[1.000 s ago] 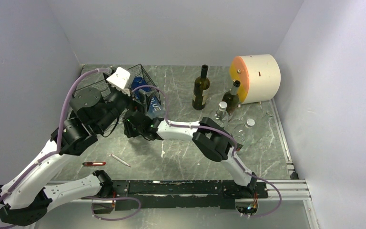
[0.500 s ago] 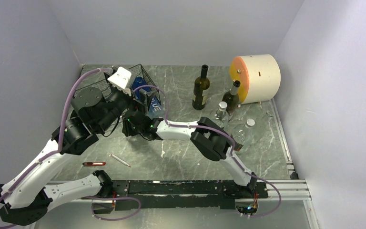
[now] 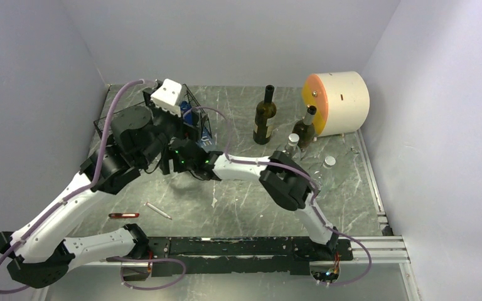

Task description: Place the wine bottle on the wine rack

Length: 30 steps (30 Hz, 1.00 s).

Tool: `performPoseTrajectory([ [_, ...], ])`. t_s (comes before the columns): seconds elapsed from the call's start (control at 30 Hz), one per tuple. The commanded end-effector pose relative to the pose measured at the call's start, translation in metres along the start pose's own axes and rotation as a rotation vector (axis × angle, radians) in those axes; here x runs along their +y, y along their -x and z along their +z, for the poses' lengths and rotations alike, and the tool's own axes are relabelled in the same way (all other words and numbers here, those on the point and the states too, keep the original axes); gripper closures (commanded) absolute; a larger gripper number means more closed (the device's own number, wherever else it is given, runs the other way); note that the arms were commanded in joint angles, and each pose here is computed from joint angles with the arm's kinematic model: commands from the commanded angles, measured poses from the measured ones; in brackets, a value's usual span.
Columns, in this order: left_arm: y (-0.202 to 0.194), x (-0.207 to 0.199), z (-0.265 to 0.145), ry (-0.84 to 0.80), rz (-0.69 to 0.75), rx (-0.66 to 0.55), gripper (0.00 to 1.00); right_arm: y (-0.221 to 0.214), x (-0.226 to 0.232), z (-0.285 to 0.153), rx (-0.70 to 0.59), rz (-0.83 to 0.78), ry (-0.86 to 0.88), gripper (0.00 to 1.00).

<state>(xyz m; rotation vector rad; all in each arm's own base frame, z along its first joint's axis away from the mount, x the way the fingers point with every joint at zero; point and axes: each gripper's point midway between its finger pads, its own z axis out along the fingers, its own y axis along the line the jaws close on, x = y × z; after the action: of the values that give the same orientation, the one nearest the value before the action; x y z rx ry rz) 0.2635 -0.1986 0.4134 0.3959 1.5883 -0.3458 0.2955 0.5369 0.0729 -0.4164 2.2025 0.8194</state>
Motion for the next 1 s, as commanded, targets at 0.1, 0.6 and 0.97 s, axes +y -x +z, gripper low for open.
performPoseTrajectory([
  [0.1, 0.003, 0.044, 0.020, 0.152, -0.154, 0.037, 0.01, 0.075, 0.027, -0.074, -0.202, 0.042, 0.135, 0.15],
  [0.6, -0.147, 0.250, -0.015, 0.717, -0.549, 0.281, 0.01, 0.078, -0.020, -0.166, -0.306, 0.019, 0.028, 0.19],
  [0.97, -0.234, 0.302, -0.074, 0.991, -0.717, 0.372, 0.01, 0.075, -0.048, -0.196, -0.305, -0.013, 0.003, 0.19],
])
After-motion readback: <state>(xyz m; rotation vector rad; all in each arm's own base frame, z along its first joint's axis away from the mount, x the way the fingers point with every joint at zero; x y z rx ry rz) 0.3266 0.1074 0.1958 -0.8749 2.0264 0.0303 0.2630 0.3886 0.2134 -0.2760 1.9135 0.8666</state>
